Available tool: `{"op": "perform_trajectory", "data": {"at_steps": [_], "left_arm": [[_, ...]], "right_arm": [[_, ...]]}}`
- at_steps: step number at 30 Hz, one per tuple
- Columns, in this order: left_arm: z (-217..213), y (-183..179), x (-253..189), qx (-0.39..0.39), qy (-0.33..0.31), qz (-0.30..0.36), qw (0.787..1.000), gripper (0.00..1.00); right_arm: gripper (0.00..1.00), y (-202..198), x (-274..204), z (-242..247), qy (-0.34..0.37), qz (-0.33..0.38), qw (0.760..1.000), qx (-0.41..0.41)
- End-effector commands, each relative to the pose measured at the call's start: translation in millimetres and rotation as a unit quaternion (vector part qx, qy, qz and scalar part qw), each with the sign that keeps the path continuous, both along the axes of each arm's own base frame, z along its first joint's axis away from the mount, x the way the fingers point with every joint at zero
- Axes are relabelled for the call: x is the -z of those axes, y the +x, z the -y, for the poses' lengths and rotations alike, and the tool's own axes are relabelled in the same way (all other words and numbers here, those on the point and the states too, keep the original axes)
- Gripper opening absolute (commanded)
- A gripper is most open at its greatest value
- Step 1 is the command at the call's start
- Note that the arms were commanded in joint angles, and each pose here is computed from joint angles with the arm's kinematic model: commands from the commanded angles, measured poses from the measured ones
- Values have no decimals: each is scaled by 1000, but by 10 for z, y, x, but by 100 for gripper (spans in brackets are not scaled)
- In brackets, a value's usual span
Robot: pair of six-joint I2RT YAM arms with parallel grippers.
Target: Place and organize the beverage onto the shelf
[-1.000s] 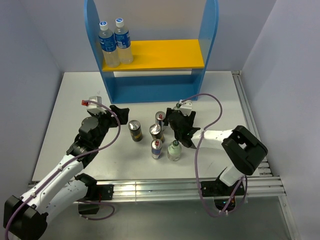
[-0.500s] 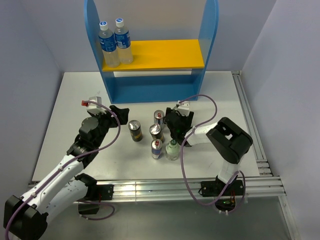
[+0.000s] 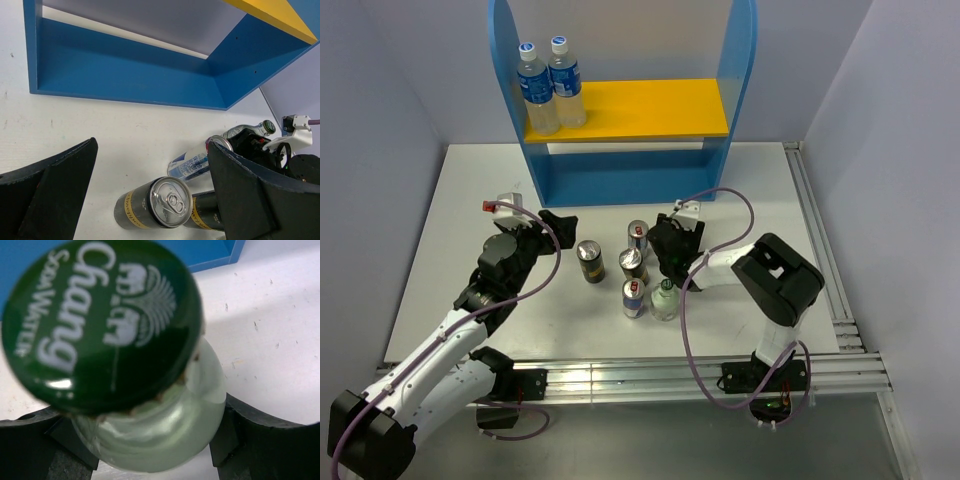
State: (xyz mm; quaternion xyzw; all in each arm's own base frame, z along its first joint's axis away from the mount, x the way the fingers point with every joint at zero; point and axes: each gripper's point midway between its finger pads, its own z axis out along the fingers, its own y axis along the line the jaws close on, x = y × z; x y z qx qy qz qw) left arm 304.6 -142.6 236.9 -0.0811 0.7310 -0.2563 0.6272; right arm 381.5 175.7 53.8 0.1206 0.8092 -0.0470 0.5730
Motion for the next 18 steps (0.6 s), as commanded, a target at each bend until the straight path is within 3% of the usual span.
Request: {"op": "perform_trajectory", "data": {"at_steps": [1,8,18], "left_arm": [[-10,19,-68,-4,-12,14,1000,98],[-34,26,-44,-9,-5,6,1000,97],[-15,17,-47,-3,-5,5,1000,98]], "right_arm": [[0,81,-401,34,27,38,998,39],[0,-65,-1186,91,27,62,997,32],[0,-231,-3093,278,51,171,984,7]]}}
